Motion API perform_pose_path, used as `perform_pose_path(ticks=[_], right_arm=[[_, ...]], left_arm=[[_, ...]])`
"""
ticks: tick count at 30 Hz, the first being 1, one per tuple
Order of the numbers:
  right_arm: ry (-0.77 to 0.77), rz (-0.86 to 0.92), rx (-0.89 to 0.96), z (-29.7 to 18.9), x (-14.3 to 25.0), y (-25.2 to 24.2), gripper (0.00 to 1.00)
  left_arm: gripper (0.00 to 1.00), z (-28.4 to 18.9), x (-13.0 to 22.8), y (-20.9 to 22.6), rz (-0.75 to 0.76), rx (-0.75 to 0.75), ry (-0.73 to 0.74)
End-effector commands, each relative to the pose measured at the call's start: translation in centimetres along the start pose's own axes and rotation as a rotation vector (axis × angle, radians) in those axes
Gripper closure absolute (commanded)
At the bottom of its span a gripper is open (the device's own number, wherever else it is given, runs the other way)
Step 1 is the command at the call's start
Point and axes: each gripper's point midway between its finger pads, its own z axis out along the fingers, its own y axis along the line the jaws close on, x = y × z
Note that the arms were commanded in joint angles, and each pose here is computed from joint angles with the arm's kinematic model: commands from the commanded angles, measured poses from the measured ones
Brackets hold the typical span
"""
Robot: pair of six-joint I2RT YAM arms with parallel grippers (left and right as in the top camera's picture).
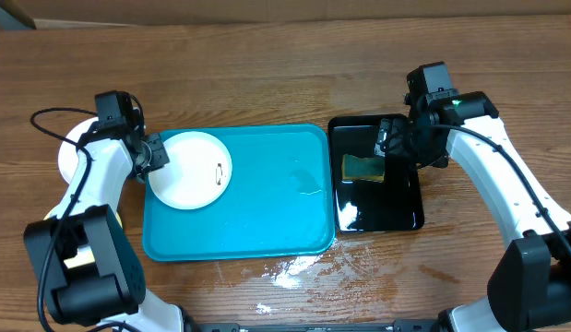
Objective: Clean dirty plates on tray and stack at the side
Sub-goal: 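Grasp the white plate rim with the left gripper and slide it right, then grasp the sponge in the black tray with the right gripper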
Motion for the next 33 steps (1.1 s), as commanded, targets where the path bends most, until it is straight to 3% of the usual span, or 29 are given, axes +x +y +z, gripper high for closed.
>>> perform_pose_path(ticks=[1, 5, 13, 22, 26, 33], right_arm=[[-0.021, 0.002, -0.008, -0.6, -0.4, 0.1, 0.09], [-0.027, 0.002, -0.011, -0.6, -0.6, 0.2, 0.09], [-0.027, 0.002, -0.011, -0.6, -0.6, 0.2, 0.09], [0.009, -0.02, 0.0, -0.5, 0.5, 0.1, 0.04], [0.028, -0.097, -0.03, 0.1, 1.2, 1.2, 0.04], [-0.011, -0.197, -0.052, 1.8, 0.1, 3.4, 0.06]], left_arm=[[0.72, 2.3, 1.6, 0.6, 0.067, -0.027, 0.076], [0.73, 3.5, 2.6, -0.8, 0.099, 0.055, 0.123], [0.76, 1.8, 4.5, -7.4, 0.117, 0.413, 0.194], [0.78, 0.8, 7.3, -11.6, 0.191, 0.445, 0.274], [0.62, 0.5, 8.4, -13.5, 0.255, 0.457, 0.285], [0.54, 0.9, 8.9, -13.7, 0.308, 0.359, 0.275]])
